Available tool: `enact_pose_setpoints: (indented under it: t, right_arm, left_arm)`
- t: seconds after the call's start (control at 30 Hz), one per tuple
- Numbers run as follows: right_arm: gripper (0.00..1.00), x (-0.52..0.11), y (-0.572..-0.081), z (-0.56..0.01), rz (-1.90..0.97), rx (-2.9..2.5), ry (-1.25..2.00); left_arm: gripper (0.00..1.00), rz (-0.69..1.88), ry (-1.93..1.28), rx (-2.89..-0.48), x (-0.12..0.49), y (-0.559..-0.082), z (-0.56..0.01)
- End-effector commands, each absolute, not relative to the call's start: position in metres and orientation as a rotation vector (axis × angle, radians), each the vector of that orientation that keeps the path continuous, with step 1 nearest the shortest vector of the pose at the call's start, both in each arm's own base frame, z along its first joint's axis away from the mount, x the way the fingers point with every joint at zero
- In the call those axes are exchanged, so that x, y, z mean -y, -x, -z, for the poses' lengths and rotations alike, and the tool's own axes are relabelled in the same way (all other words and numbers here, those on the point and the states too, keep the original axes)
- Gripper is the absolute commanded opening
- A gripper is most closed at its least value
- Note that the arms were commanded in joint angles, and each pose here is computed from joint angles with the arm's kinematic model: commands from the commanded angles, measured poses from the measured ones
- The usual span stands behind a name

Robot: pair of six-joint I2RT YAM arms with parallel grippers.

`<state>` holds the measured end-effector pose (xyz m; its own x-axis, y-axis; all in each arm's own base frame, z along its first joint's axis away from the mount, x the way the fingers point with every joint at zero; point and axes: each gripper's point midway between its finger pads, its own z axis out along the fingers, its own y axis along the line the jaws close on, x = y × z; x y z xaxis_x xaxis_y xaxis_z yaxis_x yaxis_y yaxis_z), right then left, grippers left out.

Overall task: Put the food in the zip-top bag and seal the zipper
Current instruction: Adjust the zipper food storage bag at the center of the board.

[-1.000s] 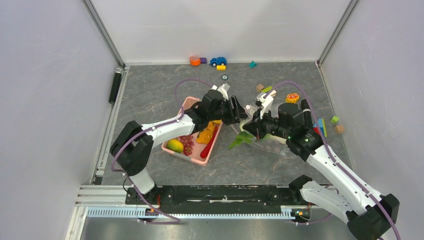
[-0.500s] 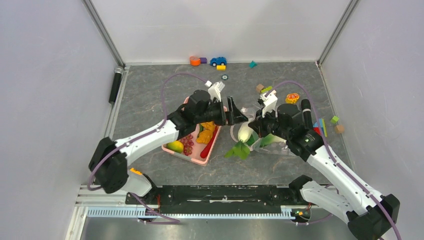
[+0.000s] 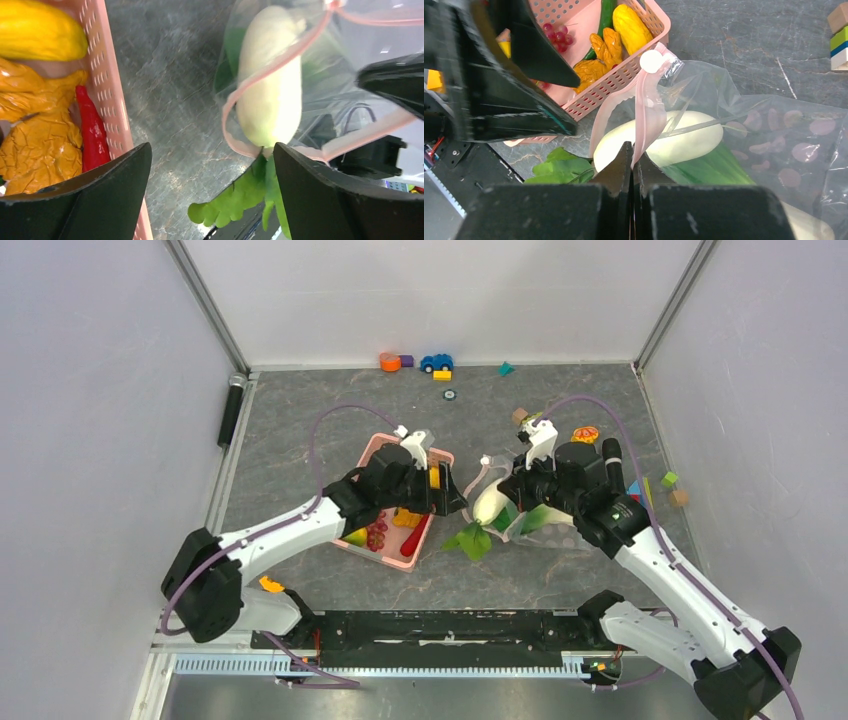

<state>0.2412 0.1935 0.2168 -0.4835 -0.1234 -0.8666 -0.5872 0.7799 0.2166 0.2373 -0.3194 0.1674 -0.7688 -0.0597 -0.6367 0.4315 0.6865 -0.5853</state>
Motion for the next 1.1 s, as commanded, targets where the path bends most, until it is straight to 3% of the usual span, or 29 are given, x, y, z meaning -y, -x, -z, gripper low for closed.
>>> enact_pose_setpoints:
  t: [0.0, 0.4, 0.57, 0.67, 0.9, 1.07]
  right_arm:
    - [0.0, -0.206, -0.243, -0.246, -0.696, -1.962, 0.53]
    - [0.0, -0.212, -0.237, -0.254, -0.754, -1.95, 0.542]
    - [0.0, -0.21, -0.241, -0.256, -0.736, -1.955, 0.518]
    - [0.0, -0.207, -0.245, -0.253, -0.707, -1.985, 0.484]
    - [0.0, -0.152, -0.279, -0.224, -0.288, -2.186, 0.257]
    - [0.0, -0.133, -0.291, -0.231, -0.172, -2.223, 0.2]
  left_arm:
    - [0.93, 1.064, -0.298, -2.26, 0.336, -0.24, -0.156]
    - [0.66, 1.138, -0.215, -2.247, 0.357, -0.255, -0.148]
    - [0.36, 1.162, -0.234, -2.254, 0.361, -0.251, -0.147]
    - [0.03, 1.238, -0.286, -2.234, 0.368, -0.239, -0.159]
    - [0.02, 1.362, -0.415, -2.009, 0.366, -0.207, -0.24]
    - [0.02, 1.363, -0.433, -1.913, 0.365, -0.209, -0.29]
